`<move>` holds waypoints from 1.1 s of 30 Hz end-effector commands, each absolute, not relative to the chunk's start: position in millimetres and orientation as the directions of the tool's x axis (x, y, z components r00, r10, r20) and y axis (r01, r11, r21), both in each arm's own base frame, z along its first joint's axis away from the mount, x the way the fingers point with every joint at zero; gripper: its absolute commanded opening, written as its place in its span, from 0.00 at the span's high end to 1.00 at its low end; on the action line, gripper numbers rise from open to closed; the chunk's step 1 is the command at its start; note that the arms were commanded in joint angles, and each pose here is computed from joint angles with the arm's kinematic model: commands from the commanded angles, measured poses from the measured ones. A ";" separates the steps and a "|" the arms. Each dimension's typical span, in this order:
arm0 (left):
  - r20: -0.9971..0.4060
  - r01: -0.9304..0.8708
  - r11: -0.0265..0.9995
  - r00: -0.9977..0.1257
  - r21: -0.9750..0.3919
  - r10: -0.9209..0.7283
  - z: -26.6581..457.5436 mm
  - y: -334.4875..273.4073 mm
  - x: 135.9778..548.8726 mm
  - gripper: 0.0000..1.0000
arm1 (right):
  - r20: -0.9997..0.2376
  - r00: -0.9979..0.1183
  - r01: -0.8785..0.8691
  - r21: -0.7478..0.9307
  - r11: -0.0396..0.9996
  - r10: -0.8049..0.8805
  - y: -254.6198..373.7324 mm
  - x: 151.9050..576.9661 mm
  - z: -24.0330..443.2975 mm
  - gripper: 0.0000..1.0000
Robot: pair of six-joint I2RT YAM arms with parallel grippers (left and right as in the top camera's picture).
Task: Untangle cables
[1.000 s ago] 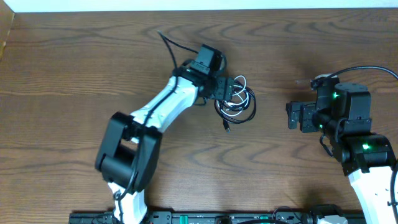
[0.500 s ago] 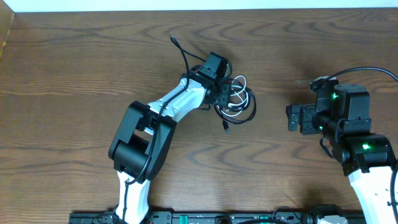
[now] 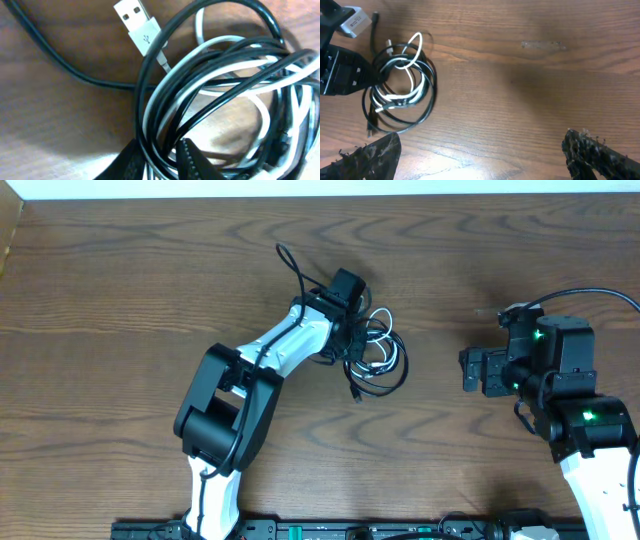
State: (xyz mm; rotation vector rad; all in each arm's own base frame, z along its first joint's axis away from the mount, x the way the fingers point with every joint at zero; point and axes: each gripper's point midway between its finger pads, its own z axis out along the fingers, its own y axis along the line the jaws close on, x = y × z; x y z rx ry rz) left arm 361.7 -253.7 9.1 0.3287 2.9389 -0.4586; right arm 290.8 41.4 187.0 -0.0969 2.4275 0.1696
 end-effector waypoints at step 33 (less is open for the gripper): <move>-0.259 0.378 0.535 -0.923 -0.755 0.286 164.4 -324.3 302.5 0.92 | -0.338 -0.941 -0.186 0.460 0.868 -0.023 110.4 316.9 84.2 0.06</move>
